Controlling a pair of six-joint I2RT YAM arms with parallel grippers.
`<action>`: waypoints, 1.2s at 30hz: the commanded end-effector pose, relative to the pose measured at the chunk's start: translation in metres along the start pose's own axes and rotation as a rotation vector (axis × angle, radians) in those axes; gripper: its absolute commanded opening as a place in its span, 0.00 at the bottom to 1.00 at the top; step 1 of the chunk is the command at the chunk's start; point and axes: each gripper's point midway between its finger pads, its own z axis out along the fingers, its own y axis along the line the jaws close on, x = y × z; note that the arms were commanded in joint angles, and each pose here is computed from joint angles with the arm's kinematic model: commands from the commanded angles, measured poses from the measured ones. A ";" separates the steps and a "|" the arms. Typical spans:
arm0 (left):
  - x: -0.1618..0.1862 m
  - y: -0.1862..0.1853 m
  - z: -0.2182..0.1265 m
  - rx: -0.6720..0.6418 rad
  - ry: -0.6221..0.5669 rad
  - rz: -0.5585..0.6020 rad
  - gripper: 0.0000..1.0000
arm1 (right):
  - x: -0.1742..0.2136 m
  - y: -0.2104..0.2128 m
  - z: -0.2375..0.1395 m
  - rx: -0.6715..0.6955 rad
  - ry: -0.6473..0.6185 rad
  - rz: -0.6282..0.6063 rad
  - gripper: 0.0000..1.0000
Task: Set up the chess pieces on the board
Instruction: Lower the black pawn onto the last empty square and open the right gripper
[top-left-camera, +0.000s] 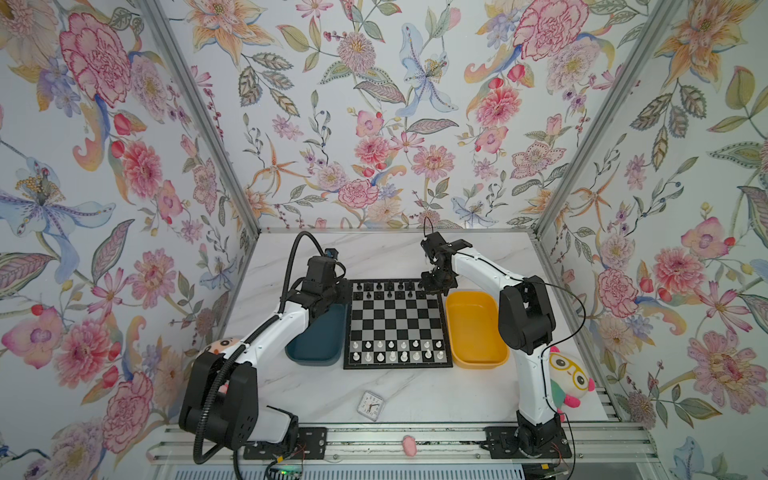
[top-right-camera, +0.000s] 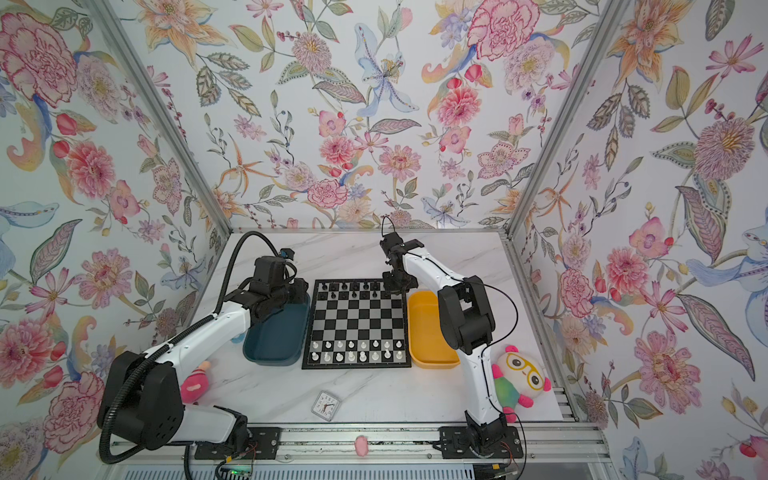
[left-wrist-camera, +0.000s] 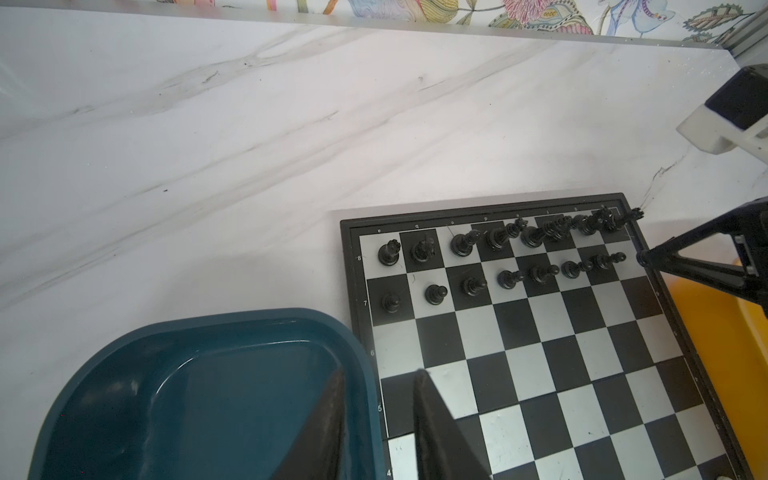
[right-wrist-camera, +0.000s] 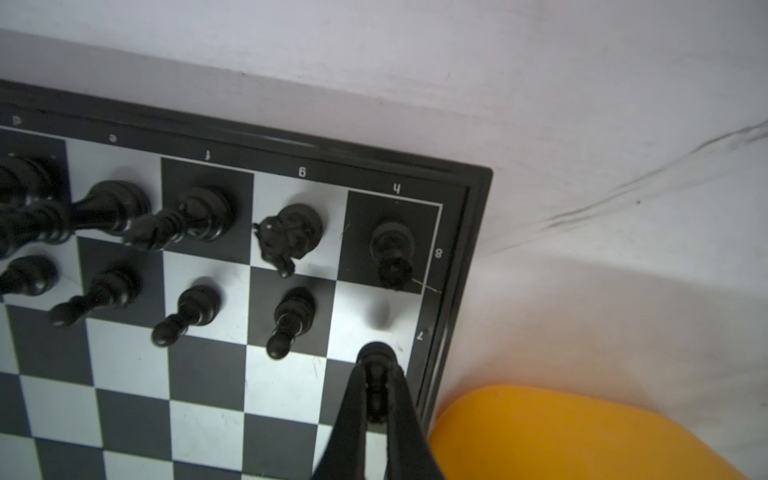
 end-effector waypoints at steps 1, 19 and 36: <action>0.005 0.007 0.001 -0.008 0.013 0.006 0.31 | 0.005 0.004 0.010 -0.001 0.037 -0.020 0.05; 0.006 0.008 0.002 -0.008 0.015 0.004 0.31 | 0.005 0.005 0.010 -0.006 0.038 -0.018 0.18; 0.004 0.007 -0.001 -0.007 0.008 0.002 0.31 | -0.004 0.005 -0.031 0.005 -0.042 -0.010 0.23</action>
